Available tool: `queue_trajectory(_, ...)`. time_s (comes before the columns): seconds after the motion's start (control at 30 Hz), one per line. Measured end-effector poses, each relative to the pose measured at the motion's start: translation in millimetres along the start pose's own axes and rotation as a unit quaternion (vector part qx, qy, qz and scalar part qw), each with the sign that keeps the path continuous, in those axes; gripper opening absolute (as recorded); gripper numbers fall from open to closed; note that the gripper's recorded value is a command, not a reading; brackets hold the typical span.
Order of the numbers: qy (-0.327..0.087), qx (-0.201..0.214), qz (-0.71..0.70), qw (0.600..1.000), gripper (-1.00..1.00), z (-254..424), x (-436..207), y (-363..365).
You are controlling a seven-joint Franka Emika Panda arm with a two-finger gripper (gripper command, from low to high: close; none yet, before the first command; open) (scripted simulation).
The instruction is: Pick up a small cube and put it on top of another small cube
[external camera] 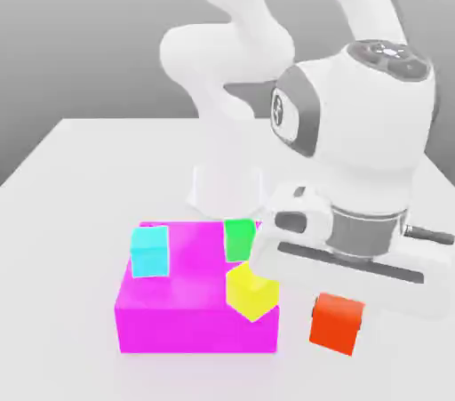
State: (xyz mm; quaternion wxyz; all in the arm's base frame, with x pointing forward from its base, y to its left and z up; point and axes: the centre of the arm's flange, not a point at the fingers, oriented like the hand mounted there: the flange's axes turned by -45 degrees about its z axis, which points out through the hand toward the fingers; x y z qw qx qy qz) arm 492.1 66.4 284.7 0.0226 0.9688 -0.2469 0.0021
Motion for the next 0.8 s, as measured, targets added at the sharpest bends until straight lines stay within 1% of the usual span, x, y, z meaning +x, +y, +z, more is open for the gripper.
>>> queue_trajectory(0.1, -0.002, -0.001, 0.086, 0.996, -1.00, -14.6, 5.5, 58.0)
queue_trajectory(0.23, -0.005, 0.000, 0.179, 0.984, -1.00, -30.3, -7.1, 115.2)
queue_trajectory(0.33, -0.008, 0.004, 0.256, 0.967, -1.00, -38.3, -19.5, 161.2)
queue_trajectory(0.47, -0.013, 0.013, 0.357, 0.934, -1.00, -43.9, -43.3, 217.7)
queue_trajectory(0.53, -0.015, 0.017, 0.389, 0.921, -1.00, -36.1, -51.8, 234.0)
queue_trajectory(0.67, -0.015, 0.017, 0.399, 0.917, -1.00, 6.2, -54.6, 237.2)
queue_trajectory(0.7, -0.015, 0.017, 0.399, 0.916, 1.00, 15.8, -55.6, 236.9)
queue_trajectory(0.8, -0.015, 0.017, 0.399, 0.916, 1.00, 15.8, -55.6, 236.9)
